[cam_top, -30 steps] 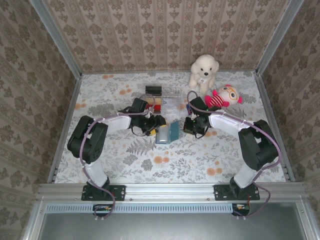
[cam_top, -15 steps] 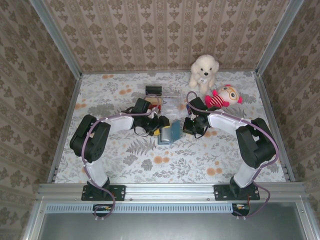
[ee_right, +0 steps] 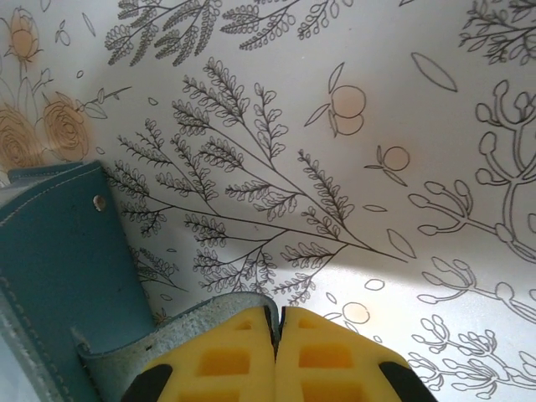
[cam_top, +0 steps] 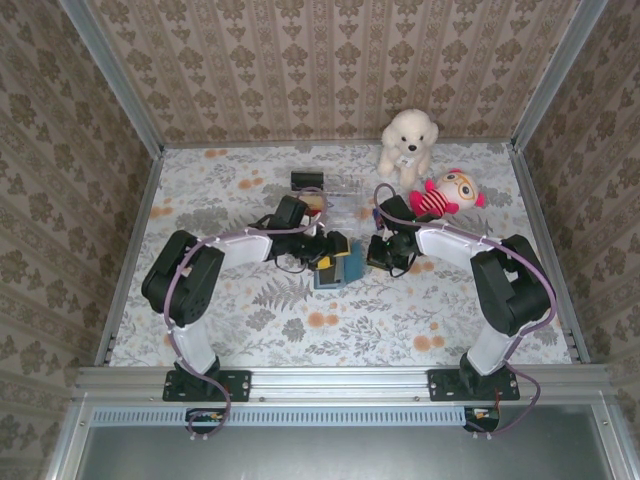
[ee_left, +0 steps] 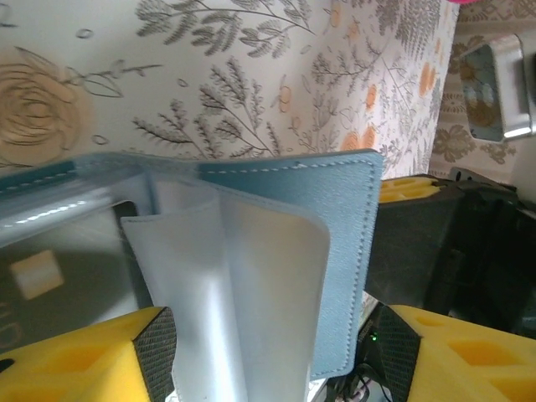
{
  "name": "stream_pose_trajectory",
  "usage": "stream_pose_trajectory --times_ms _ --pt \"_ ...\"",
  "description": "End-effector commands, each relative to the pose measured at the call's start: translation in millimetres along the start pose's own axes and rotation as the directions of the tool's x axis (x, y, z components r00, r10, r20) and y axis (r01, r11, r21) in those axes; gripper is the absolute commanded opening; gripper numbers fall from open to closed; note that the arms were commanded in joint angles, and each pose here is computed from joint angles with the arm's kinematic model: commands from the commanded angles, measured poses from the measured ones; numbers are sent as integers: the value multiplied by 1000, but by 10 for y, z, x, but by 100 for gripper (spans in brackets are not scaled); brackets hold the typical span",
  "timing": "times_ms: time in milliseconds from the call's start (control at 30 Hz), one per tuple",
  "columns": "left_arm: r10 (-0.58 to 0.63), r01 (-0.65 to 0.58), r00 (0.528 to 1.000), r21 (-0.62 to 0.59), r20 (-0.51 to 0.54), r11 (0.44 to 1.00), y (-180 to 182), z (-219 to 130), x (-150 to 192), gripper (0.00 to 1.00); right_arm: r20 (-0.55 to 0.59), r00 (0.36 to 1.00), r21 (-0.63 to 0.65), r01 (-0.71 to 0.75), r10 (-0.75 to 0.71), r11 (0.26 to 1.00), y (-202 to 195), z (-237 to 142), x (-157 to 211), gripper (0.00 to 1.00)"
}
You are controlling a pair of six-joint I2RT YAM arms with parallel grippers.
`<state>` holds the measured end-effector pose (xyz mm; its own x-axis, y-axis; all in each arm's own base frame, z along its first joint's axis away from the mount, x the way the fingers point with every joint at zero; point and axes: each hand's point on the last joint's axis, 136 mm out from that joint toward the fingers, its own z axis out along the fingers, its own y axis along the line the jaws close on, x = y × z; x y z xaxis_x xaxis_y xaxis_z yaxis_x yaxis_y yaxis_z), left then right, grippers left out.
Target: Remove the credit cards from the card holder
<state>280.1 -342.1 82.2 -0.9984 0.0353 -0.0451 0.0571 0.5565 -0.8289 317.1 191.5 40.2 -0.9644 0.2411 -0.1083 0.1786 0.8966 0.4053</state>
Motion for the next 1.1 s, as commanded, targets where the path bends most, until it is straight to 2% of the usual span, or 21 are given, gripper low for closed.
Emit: stream_pose_trajectory --times_ms 0,200,333,500,667,867,1067 --pt "45 -44 999 84 1 995 -242 44 -36 70 27 1000 3 -8 8 1000 -43 -17 -26 12" --pt "60 -59 998 103 -4 993 -320 112 -56 71 79 996 -20 -25 27 999 -36 -129 -106 26" --pt "68 -66 998 100 -15 993 -323 156 -56 72 119 992 -49 -38 44 998 -21 -221 -152 28" --pt "88 -84 996 123 -32 989 -375 203 -65 75 238 970 -93 -19 40 995 15 -470 -234 39" --pt "114 -108 993 142 -34 984 -461 265 -109 76 246 968 -85 -27 47 996 -39 -528 -204 48" --pt "117 -113 992 94 -38 989 -370 348 -148 76 243 968 -93 -39 61 995 -57 -529 -176 48" --pt "127 -125 991 54 -32 991 -283 359 -213 74 207 978 -114 -15 39 993 -32 -474 -96 36"
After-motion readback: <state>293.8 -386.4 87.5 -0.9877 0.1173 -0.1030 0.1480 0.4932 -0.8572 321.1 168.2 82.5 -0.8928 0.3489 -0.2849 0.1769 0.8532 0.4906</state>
